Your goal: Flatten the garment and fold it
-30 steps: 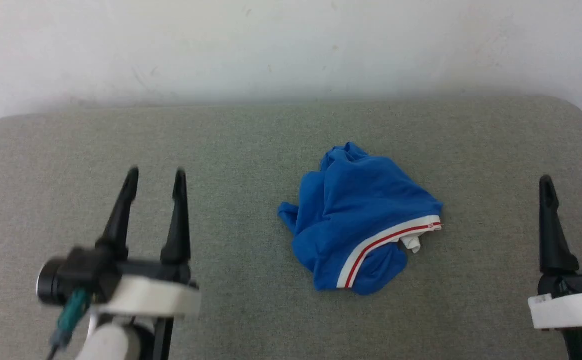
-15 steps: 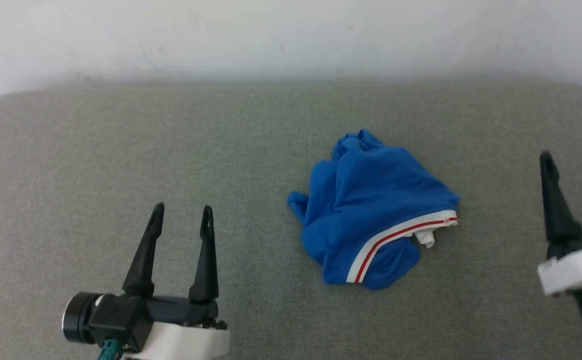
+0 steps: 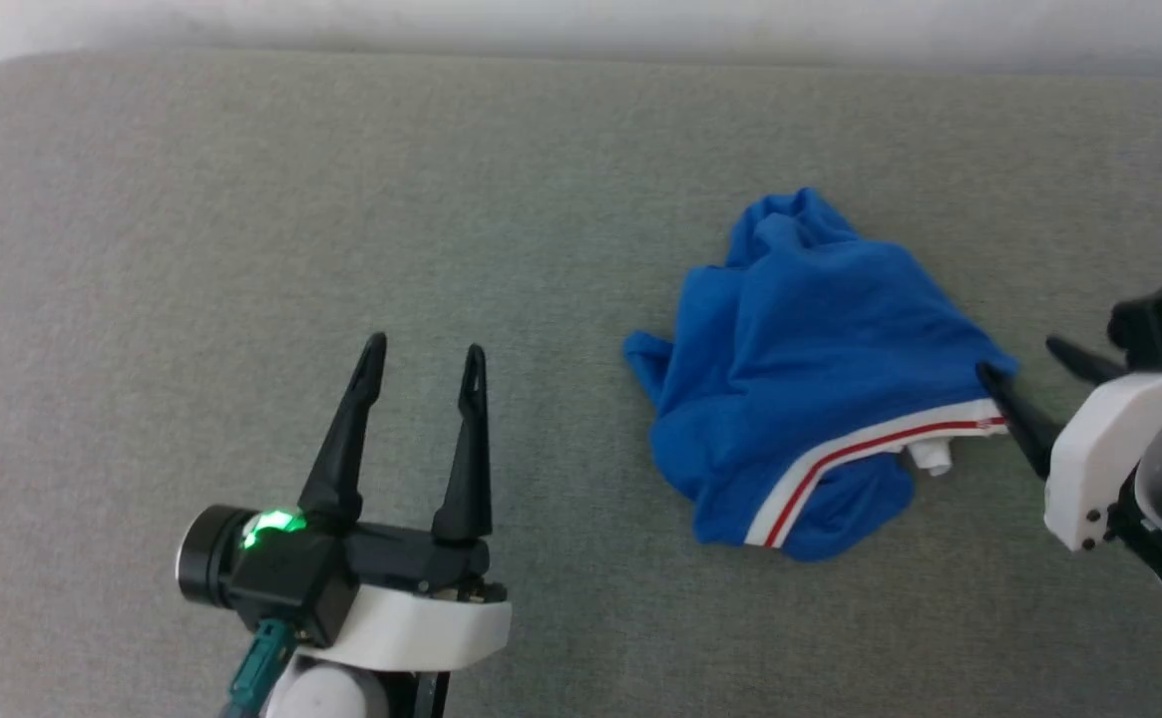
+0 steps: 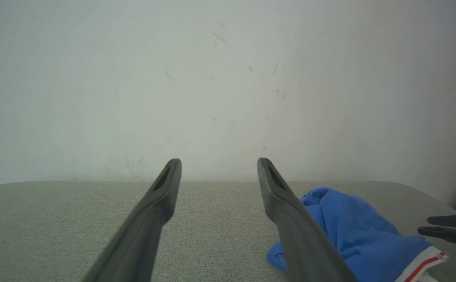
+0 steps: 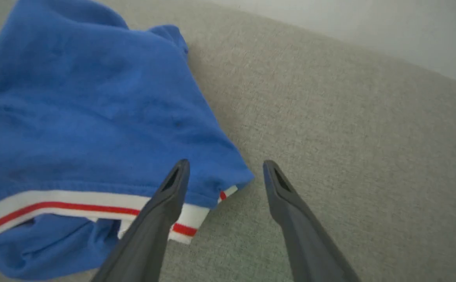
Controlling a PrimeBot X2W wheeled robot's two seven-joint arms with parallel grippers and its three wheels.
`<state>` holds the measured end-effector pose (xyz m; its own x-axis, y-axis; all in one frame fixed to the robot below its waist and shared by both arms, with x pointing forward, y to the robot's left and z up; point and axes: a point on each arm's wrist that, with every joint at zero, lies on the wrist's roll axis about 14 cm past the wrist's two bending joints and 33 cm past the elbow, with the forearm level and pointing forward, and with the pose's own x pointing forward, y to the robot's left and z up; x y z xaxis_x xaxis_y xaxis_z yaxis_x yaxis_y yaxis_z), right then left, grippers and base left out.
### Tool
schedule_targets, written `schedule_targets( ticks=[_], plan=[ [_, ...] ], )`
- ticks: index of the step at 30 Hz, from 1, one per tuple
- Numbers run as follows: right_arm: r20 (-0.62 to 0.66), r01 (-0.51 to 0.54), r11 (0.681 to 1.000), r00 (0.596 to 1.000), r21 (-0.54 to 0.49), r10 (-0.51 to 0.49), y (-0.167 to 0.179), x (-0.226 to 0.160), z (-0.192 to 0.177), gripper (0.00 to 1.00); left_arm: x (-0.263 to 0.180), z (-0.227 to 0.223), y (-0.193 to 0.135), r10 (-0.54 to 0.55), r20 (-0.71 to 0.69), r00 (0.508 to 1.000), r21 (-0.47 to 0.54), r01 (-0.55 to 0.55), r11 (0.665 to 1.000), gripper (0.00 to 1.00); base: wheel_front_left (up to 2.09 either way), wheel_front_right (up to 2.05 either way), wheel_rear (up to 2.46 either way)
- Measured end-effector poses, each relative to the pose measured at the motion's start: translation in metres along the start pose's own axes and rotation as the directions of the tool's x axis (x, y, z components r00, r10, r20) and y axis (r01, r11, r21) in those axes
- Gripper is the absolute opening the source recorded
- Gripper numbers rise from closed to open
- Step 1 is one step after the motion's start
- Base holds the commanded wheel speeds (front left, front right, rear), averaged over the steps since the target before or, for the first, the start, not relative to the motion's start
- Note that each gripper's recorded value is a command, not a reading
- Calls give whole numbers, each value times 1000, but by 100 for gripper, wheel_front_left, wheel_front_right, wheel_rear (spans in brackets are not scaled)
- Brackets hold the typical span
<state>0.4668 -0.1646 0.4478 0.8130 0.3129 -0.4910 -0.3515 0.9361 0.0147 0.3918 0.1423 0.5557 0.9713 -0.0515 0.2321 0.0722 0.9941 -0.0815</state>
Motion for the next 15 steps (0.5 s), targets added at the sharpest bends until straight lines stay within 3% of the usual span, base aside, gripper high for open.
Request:
schedule_targets(
  ticks=[5, 10, 11, 12, 15],
  plan=[
    [-184, -74, 997, 980, -10, 71, 12, 25, -50, 100, 2, -10, 6, 17, -27, 999, 11, -16, 1000, 100, 0, 0, 0],
    [-203, -102, 994, 975, -37, 92, 14, 45, -59, 100, -1, -18, 14, 50, -54, 997, 19, -49, 999, 100, 0, 0, 0],
    [-206, -105, 994, 974, -40, 94, 15, 48, -59, 71, -2, -19, 16, 52, -59, 997, 22, -51, 998, 100, 0, 0, 0],
    [-205, -103, 994, 974, -37, 94, 14, 50, -60, 0, -3, -20, 17, 57, -62, 996, 26, -55, 998, 100, 0, 0, 0],
    [-175, -102, 994, 980, -26, 96, 16, 52, -55, 0, -5, -21, 19, 67, -66, 996, 26, -66, 997, 100, 0, 0, 0]
  ],
)
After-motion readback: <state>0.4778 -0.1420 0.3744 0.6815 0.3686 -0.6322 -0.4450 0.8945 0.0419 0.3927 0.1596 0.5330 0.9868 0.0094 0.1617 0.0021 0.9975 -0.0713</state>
